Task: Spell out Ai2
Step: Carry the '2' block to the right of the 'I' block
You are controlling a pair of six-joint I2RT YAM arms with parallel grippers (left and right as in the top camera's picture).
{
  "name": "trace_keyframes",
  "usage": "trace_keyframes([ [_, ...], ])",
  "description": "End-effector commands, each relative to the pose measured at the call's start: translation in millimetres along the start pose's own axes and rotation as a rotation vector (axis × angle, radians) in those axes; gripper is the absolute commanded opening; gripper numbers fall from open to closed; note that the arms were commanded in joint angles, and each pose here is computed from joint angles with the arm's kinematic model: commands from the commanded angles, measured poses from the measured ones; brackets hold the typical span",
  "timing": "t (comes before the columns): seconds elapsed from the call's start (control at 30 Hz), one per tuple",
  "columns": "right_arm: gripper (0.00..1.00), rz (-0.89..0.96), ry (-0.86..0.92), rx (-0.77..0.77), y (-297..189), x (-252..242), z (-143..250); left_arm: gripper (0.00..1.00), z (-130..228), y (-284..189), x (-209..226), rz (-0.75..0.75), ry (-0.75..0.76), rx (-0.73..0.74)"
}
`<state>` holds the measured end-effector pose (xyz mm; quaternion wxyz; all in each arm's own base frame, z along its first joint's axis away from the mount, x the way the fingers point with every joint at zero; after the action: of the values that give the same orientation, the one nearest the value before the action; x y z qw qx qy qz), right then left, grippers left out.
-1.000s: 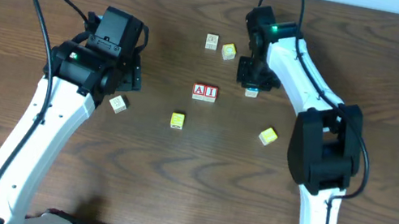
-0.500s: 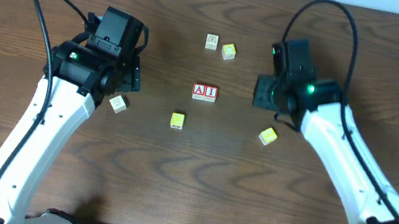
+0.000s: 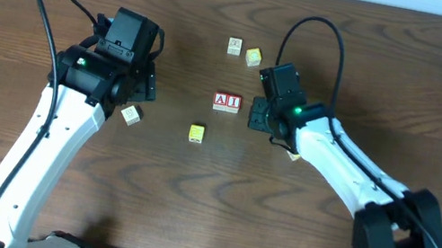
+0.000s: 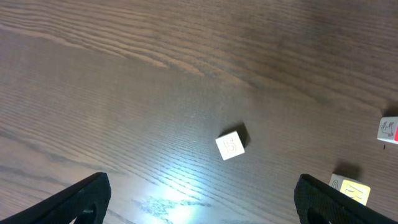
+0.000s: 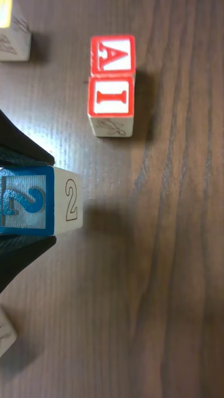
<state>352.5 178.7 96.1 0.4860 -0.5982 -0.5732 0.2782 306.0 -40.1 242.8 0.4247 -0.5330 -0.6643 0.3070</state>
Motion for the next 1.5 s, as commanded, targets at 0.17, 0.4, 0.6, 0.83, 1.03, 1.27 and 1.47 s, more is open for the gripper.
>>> trace_keyframes([
  [0.17,0.16,-0.019,0.035,-0.013,12.2,8.6,0.8,0.95,-4.3,-5.4,4.6,-0.015,0.003,-0.021],
  [0.4,0.17,-0.049,0.06,-0.046,11.8,14.3,-5.9,0.95,-5.5,-5.4,4.1,-0.012,0.001,-0.027],
  [0.6,0.17,-0.039,0.06,-0.043,13.2,12.5,-5.2,0.95,-5.7,-5.4,4.0,-0.011,0.0,-0.027],
  [0.83,0.16,-0.021,0.058,-0.024,28.5,9.8,-0.4,0.95,-5.7,-5.4,4.0,-0.011,0.0,-0.027],
  [1.03,0.19,-0.016,0.058,-0.019,38.1,8.9,1.1,0.96,-5.7,-5.4,4.0,-0.011,0.0,-0.028],
  [1.27,0.33,-0.01,0.059,-0.032,38.4,8.2,-0.9,0.95,-6.4,-5.4,3.8,-0.01,-0.001,-0.031],
  [1.47,0.43,-0.027,0.054,-0.058,34.9,13.1,-10.6,0.95,-6.5,-5.4,3.8,-0.01,-0.001,-0.032],
])
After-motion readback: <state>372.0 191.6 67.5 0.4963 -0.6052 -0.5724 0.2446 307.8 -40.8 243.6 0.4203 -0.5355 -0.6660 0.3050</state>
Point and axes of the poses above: each gripper's point midway between its finger pads, its own y axis out along the fingers, its own x axis along the line the jaws close on, z = x × y, the point moved 5 cm from there along -y, back along the fingers, and after that the axes turned 11 degrees about y, right-handed, at the moved point
